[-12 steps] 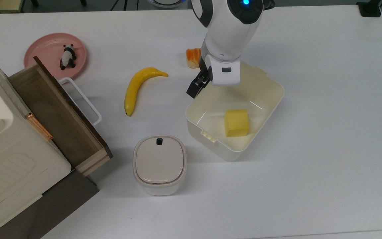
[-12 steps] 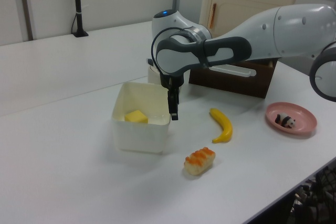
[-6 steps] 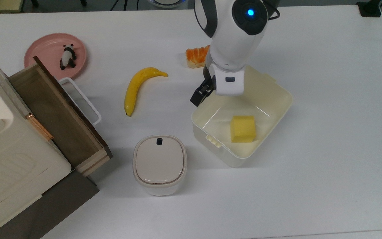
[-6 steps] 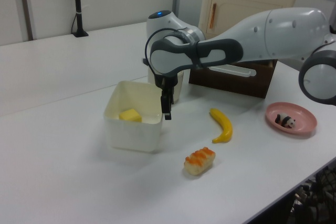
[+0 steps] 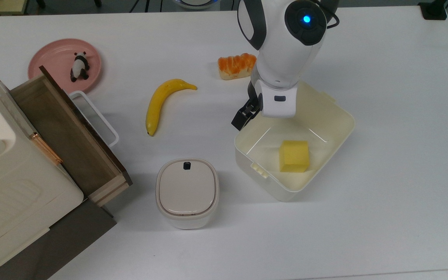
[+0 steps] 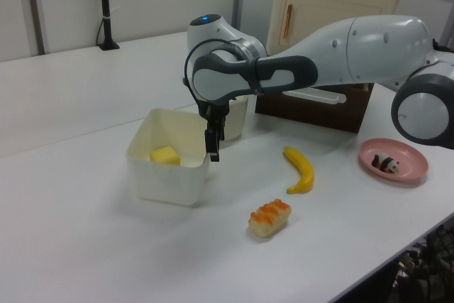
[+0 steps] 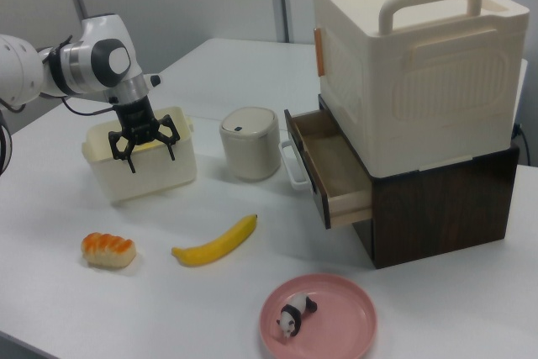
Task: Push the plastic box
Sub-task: 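Push the cream box away from the bread roll with the gripper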
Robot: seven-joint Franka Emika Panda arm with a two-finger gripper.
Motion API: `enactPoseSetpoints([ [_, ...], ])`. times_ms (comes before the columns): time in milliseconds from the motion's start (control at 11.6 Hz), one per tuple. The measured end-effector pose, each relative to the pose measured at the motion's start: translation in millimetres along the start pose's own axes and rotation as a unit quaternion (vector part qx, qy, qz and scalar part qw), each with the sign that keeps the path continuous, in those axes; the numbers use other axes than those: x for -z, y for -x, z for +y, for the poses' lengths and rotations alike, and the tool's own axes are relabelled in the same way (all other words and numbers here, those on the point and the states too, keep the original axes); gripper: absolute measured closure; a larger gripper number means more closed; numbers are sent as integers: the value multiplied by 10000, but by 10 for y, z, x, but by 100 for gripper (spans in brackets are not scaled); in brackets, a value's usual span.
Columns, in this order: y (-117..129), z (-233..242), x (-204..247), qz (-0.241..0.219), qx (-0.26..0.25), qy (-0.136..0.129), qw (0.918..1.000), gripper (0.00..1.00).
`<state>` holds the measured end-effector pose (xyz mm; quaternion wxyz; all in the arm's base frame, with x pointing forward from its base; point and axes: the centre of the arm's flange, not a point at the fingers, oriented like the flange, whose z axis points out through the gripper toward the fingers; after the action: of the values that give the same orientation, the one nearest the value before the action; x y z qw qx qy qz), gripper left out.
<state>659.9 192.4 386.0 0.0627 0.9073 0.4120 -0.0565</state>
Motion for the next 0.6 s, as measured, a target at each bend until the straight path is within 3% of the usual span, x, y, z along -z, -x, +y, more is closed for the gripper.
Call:
enactPoseSetpoints([
  [604,-54,48,65,92,-27,47,9999,0],
])
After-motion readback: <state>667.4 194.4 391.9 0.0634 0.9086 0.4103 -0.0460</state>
